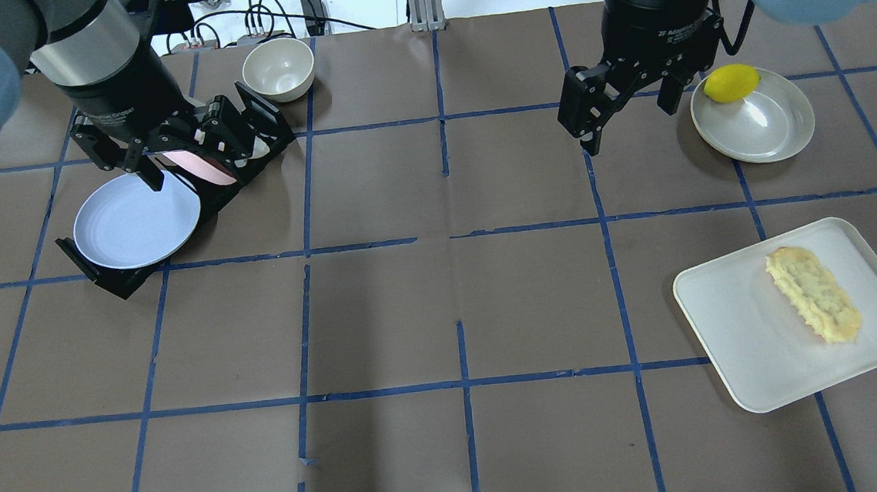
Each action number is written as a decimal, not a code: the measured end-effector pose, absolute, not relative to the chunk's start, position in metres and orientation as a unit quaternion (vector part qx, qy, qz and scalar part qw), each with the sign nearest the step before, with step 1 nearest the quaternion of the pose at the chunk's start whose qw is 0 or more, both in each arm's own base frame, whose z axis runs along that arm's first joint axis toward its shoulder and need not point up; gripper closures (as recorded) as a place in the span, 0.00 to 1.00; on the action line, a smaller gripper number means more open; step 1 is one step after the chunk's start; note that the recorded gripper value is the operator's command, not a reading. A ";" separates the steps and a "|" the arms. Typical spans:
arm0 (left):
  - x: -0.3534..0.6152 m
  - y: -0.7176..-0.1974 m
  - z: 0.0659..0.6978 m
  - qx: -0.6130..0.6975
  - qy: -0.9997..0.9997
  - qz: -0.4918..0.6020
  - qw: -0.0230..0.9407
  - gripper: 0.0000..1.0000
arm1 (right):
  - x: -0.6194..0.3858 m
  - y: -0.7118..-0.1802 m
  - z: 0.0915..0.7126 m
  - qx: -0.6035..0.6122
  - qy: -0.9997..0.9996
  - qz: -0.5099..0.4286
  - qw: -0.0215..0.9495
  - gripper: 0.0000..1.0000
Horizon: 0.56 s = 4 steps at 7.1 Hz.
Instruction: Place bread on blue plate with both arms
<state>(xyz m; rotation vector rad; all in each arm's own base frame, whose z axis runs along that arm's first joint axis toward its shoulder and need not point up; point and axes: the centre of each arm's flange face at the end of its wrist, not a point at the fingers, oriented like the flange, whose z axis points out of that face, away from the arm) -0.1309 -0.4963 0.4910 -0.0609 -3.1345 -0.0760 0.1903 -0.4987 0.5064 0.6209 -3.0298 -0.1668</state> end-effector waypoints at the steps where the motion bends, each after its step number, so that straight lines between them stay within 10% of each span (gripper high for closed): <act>1: -0.131 -0.495 0.491 -0.018 -1.000 -0.024 0.003 0.00 | 0.184 -0.500 0.506 0.200 -0.978 -0.056 0.024 0.03; 4: -0.127 -0.500 0.494 -0.018 -1.000 -0.019 0.003 0.00 | 0.128 -0.507 0.487 0.212 -0.972 -0.102 0.010 0.10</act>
